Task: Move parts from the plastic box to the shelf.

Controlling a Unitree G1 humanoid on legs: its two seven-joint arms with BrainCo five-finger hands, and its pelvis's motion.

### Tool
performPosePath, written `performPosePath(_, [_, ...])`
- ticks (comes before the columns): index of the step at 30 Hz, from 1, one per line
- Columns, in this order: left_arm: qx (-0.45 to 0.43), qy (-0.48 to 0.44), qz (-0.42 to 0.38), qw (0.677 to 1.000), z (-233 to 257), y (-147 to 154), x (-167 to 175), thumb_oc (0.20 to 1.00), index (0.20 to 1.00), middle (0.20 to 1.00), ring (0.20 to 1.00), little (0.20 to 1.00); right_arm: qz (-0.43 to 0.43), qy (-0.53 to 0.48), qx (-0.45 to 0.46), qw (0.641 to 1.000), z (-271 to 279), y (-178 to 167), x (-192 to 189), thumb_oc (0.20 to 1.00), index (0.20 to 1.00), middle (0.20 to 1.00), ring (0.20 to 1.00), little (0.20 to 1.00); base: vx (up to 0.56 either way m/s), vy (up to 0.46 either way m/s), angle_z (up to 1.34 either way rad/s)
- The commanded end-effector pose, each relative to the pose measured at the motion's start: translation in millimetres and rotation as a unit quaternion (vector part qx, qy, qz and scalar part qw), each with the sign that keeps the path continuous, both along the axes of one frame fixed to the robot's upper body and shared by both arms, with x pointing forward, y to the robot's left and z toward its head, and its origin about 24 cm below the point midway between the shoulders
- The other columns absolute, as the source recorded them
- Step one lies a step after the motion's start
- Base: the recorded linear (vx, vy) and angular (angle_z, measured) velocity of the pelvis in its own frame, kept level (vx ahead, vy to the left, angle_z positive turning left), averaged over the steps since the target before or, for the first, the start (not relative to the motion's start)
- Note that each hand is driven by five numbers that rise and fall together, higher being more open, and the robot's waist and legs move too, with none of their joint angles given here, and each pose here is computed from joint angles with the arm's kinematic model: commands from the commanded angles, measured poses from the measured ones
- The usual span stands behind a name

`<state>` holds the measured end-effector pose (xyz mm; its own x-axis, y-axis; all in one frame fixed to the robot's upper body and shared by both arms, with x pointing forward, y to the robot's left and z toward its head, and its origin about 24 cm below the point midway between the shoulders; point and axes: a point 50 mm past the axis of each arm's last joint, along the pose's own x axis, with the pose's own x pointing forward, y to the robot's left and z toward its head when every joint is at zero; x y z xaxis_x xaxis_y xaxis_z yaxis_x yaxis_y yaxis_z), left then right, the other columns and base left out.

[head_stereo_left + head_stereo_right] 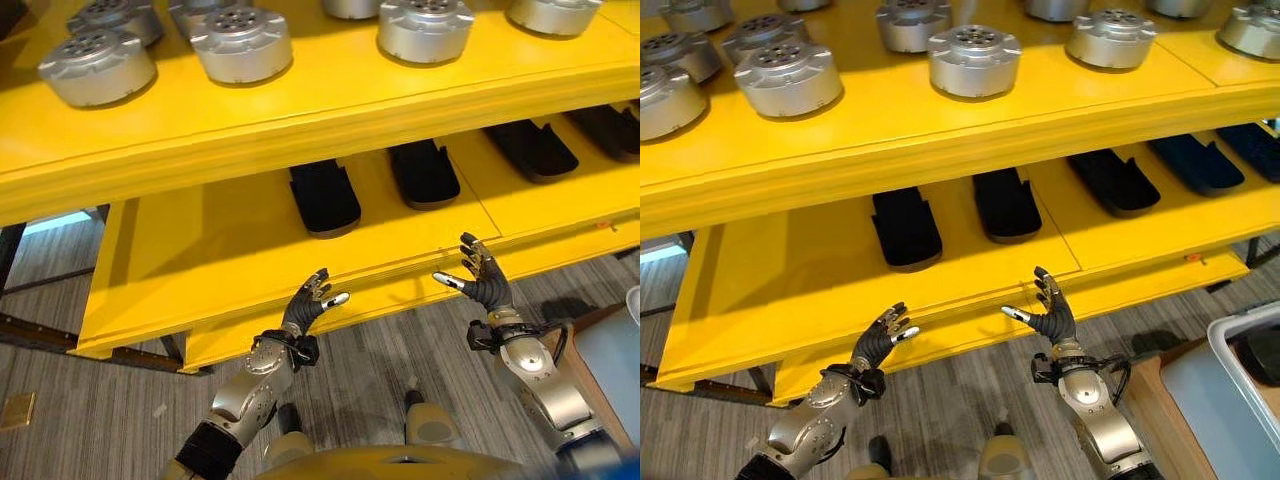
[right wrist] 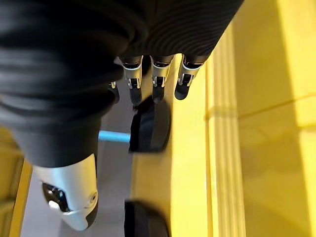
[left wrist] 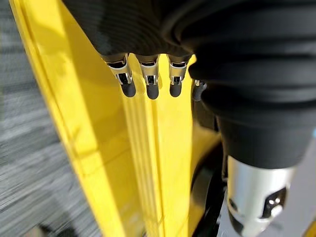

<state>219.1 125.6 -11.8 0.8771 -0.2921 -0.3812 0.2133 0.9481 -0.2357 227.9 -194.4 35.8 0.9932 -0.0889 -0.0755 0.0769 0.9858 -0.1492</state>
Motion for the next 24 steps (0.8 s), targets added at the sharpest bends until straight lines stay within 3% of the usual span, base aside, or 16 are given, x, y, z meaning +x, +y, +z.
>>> performPosePath(1, [0.012, -0.035, -0.046, 0.998, 12, -1, 6, 1.0, 1.0, 1.0, 1.0, 1.0, -0.064, -0.041, 0.047, 0.996, 21, -15, 8, 1.0, 1.0, 1.0, 1.0, 1.0, 0.03, 0.039, -0.21])
performPosePath(10, [0.008, -0.002, -0.068, 0.998, 0, 5, -8, 1.0, 1.0, 1.0, 1.0, 1.0, -0.164, 0.039, 0.081, 0.982, -13, -33, -4, 1.0, 1.0, 1.0, 1.0, 1.0, 0.05, -0.035, -0.44])
performPosePath(15, [0.004, -0.053, -0.095, 0.994, 15, 0, 2, 1.0, 1.0, 1.0, 1.0, 1.0, -0.217, 0.048, 0.07, 0.973, -16, -49, -5, 1.0, 1.0, 1.0, 1.0, 1.0, 0.05, -0.242, -0.98])
performPosePath(24, [-0.038, -0.105, -0.109, 0.988, 39, -24, 22, 1.0, 1.0, 1.0, 1.0, 1.0, -0.253, 0.03, 0.089, 0.963, -13, -71, -6, 1.0, 1.0, 1.0, 1.0, 1.0, 0.13, -0.24, -0.17])
